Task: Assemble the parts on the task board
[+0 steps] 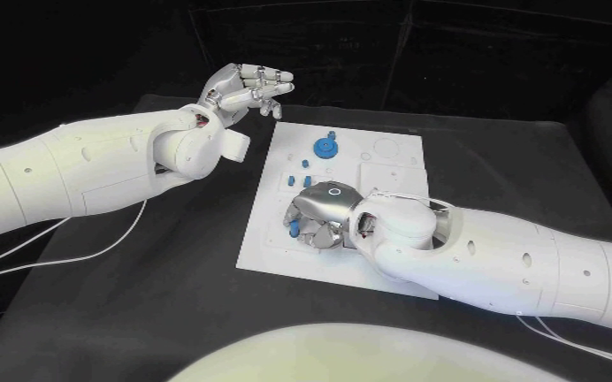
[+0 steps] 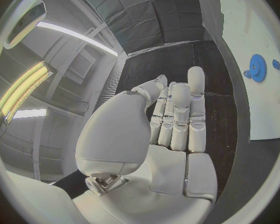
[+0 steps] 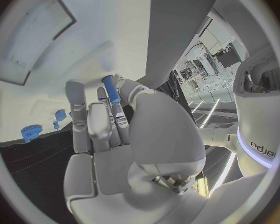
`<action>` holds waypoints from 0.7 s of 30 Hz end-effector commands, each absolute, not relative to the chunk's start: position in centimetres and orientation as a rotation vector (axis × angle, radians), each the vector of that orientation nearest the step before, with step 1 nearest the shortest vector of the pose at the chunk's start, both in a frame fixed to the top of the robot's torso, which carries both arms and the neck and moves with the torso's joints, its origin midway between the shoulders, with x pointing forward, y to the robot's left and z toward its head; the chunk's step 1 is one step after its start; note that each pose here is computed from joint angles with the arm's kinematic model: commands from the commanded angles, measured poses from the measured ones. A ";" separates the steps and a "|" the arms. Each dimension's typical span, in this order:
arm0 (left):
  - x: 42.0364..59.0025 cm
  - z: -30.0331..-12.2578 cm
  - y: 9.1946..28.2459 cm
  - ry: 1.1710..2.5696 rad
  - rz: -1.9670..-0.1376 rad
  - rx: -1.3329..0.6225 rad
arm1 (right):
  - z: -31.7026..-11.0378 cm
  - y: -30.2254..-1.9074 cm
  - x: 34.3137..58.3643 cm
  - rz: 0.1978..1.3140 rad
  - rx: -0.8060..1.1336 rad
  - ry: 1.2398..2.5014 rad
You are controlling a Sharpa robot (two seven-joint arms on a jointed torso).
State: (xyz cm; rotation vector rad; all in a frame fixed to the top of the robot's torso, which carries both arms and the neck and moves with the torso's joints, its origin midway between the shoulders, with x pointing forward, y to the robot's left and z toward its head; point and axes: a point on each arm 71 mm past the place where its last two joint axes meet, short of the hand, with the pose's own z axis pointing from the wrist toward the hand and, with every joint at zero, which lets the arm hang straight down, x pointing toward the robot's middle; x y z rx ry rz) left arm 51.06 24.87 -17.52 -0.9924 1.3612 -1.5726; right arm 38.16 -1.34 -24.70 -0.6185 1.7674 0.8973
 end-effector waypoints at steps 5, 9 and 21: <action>51.1 -17.4 24.8 1.360 -1.584 -0.991 | -23.7 -1.9 38.2 0.963 -0.531 1.671; 51.1 -17.4 24.9 1.361 -1.583 -0.991 | -23.2 -2.7 38.0 0.994 -0.490 1.633; 51.1 -17.5 25.0 1.363 -1.581 -0.993 | -20.4 -9.8 38.7 0.980 -0.212 1.653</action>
